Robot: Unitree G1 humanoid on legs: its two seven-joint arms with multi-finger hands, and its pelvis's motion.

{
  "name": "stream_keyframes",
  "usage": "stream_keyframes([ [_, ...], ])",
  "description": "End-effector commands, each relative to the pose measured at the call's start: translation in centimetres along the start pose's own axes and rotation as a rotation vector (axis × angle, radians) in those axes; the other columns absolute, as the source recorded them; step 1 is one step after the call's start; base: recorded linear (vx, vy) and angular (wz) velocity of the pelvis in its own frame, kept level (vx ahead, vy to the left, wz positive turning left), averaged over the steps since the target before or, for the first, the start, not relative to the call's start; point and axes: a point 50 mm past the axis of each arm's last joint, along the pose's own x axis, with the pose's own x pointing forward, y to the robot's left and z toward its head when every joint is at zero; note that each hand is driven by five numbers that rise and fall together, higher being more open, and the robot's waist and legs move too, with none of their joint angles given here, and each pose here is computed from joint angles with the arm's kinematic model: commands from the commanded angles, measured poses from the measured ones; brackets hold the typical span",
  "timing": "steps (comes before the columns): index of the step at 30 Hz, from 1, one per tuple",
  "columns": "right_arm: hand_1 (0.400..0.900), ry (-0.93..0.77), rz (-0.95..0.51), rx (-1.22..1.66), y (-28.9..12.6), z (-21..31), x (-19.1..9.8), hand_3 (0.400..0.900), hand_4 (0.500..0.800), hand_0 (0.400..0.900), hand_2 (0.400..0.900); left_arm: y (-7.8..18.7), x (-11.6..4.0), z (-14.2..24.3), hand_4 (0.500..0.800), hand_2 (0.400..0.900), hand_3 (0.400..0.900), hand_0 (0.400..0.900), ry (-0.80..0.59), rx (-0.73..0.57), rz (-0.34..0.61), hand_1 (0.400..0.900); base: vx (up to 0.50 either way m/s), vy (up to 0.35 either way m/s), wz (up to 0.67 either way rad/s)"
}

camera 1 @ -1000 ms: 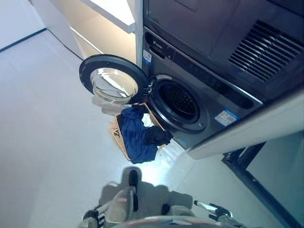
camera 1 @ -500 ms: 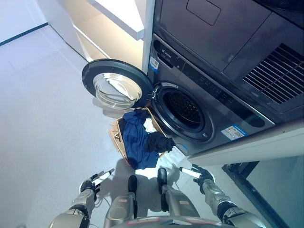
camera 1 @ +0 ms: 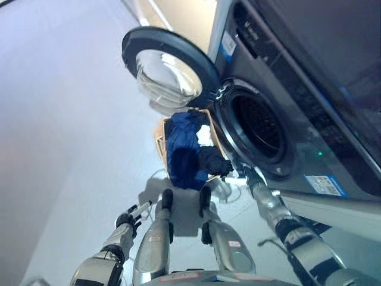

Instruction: Put the clothes in the basket into the washing machine.

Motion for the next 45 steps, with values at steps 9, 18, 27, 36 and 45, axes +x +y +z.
stream_keyframes([
  [9,0.9,-0.336,-0.173,-0.208,-3.0,11.8,1.5,0.9,0.8,0.9,0.9,-1.6,-0.1,7.8,0.8,0.9,0.9,0.9,-0.273,-0.039,-0.018,0.9,-0.011,-0.002,0.08],
  [18,0.9,-0.421,-0.492,-0.361,-9.6,16.9,0.7,0.9,0.8,0.9,0.9,-6.2,-3.0,16.4,0.8,0.9,0.9,0.9,-0.589,-0.119,-0.144,0.9,-0.065,-0.008,0.2],
  [27,0.9,-0.255,-0.614,-0.48,-12.8,14.9,0.7,0.9,0.8,0.9,0.9,-9.5,-5.5,19.3,0.8,0.9,0.9,0.9,-0.713,-0.191,-0.272,0.9,-0.039,0.0,0.16],
  [36,0.4,-0.153,-0.601,-0.54,-12.6,12.4,1.0,0.4,0.5,0.4,0.4,-10.2,-5.7,18.1,0.8,0.9,0.9,0.9,-0.691,-0.203,-0.299,0.9,0.008,-0.003,0.05],
  [45,0.4,-0.192,-0.671,-0.483,-13.9,12.8,0.5,0.4,0.5,0.4,0.4,-10.7,-6.3,18.5,0.8,0.9,0.9,0.9,-0.726,-0.207,-0.308,0.9,0.001,0.0,-0.02],
])
